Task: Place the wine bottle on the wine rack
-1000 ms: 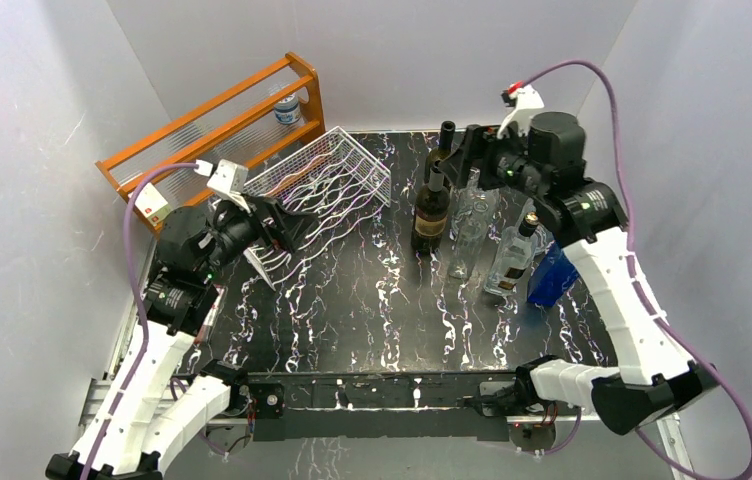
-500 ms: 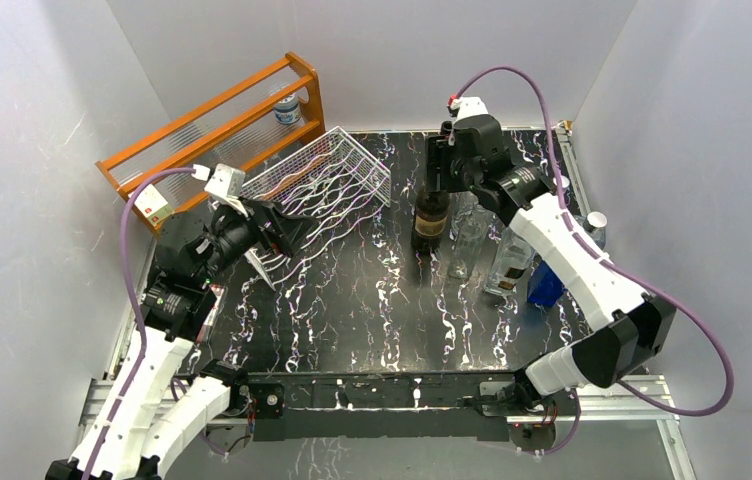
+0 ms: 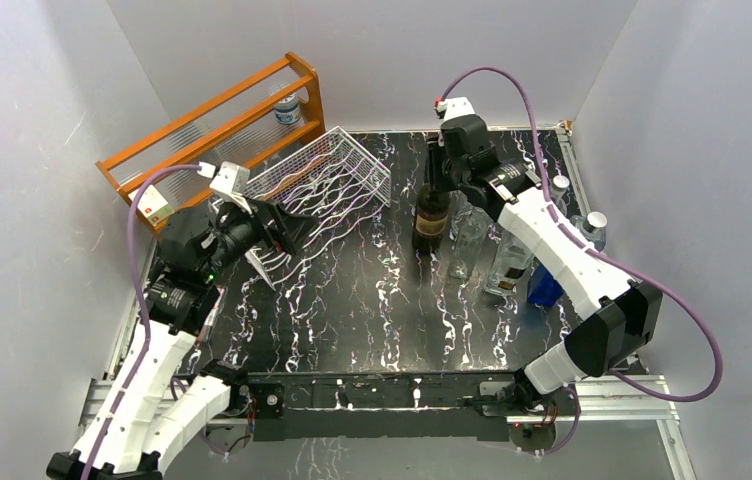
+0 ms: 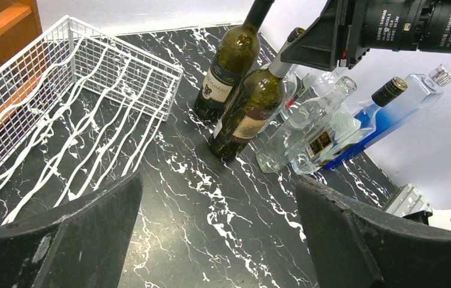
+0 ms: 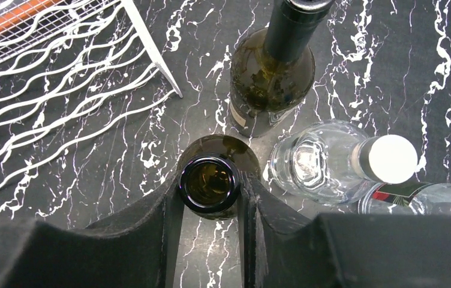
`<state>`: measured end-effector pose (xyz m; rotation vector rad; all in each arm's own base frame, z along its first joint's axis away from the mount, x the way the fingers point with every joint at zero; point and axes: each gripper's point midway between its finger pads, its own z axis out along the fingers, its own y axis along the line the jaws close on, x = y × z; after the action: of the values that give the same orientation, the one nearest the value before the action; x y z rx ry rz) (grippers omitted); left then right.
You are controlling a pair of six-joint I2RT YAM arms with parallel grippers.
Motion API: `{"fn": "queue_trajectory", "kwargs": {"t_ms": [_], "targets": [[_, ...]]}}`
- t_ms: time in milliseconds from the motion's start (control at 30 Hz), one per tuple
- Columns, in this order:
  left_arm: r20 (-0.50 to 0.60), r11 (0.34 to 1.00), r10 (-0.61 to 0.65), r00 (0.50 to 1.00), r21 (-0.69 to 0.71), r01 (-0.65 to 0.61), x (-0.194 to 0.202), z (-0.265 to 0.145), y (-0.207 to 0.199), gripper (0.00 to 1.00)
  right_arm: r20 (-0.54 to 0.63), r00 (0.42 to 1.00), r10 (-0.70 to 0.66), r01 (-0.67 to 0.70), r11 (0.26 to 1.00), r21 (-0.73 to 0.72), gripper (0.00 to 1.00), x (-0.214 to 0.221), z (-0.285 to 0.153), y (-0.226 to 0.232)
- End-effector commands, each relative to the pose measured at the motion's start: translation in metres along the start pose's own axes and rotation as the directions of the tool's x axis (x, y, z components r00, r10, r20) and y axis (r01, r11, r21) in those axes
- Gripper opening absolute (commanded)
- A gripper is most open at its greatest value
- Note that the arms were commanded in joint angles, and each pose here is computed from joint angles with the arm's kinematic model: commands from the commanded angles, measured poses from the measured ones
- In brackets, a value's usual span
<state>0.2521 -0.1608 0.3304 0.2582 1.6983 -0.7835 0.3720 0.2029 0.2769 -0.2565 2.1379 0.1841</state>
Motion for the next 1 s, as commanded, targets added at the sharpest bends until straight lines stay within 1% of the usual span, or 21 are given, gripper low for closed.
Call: {"fn": "queue_trajectory", "kwargs": {"t_ms": [0, 100, 200, 233, 300, 333, 367, 433, 500, 667, 833, 967], "targets": [[-0.006, 1.000, -0.013, 1.000, -0.019, 0.013, 0.003, 0.002, 0.006, 0.98, 0.106, 0.994, -0.014, 0.019, 0.999, -0.047, 0.38, -0.029, -0.005, 0.011], [-0.019, 0.999, -0.021, 1.000, -0.036, 0.020, 0.007, 0.005, 0.010, 0.98, 0.095, 0.995, -0.034, 0.042, 0.995, -0.088, 0.32, -0.025, -0.007, 0.018], [-0.032, 0.999, -0.022, 0.999, -0.039, 0.021, 0.013, 0.008, 0.013, 0.98, 0.080, 0.996, -0.046, 0.059, 0.984, -0.168, 0.25, -0.021, -0.016, 0.032], [-0.052, 1.000, -0.018, 0.998, -0.007, 0.018, 0.018, 0.009, 0.009, 0.98, 0.079, 0.996, -0.048, 0.064, 0.977, -0.206, 0.24, -0.020, -0.021, 0.038], [-0.109, 0.988, 0.004, 0.994, 0.154, 0.012, 0.032, 0.010, -0.014, 0.98, 0.077, 0.996, -0.055, 0.076, 0.952, -0.296, 0.24, -0.017, -0.032, 0.052], [-0.125, 0.974, -0.003, 0.992, 0.223, 0.032, 0.038, 0.012, -0.024, 0.98, 0.074, 0.995, -0.061, 0.083, 0.937, -0.339, 0.24, -0.013, -0.037, 0.059], [-0.145, 0.966, -0.031, 0.989, 0.249, 0.067, 0.044, 0.014, -0.027, 0.98, 0.068, 0.995, -0.069, 0.090, 0.921, -0.378, 0.24, -0.009, -0.041, 0.066], [-0.170, 0.962, -0.095, 0.981, 0.237, 0.134, 0.055, 0.020, -0.023, 0.98, 0.068, 0.993, -0.098, 0.118, 0.890, -0.441, 0.24, -0.001, -0.051, 0.078], [-0.181, 0.958, -0.133, 0.974, 0.227, 0.173, 0.066, 0.025, -0.019, 0.98, 0.065, 0.988, -0.141, 0.155, 0.869, -0.470, 0.24, 0.013, -0.056, 0.088], [-0.213, 0.955, -0.171, 0.962, 0.205, 0.215, 0.093, 0.034, -0.011, 0.98, 0.043, 0.972, -0.230, 0.218, 0.827, -0.519, 0.25, 0.042, -0.066, 0.108], [-0.276, 0.949, -0.175, 0.945, 0.208, 0.236, 0.128, 0.038, -0.014, 0.98, 0.047, 0.977, -0.207, 0.190, 0.752, -0.632, 0.25, 0.052, -0.083, 0.130], [-0.315, 0.946, -0.173, 0.933, 0.209, 0.246, 0.144, 0.038, -0.019, 0.98, 0.051, 0.986, -0.161, 0.155, 0.742, -0.652, 0.24, 0.051, -0.092, 0.132]]}}
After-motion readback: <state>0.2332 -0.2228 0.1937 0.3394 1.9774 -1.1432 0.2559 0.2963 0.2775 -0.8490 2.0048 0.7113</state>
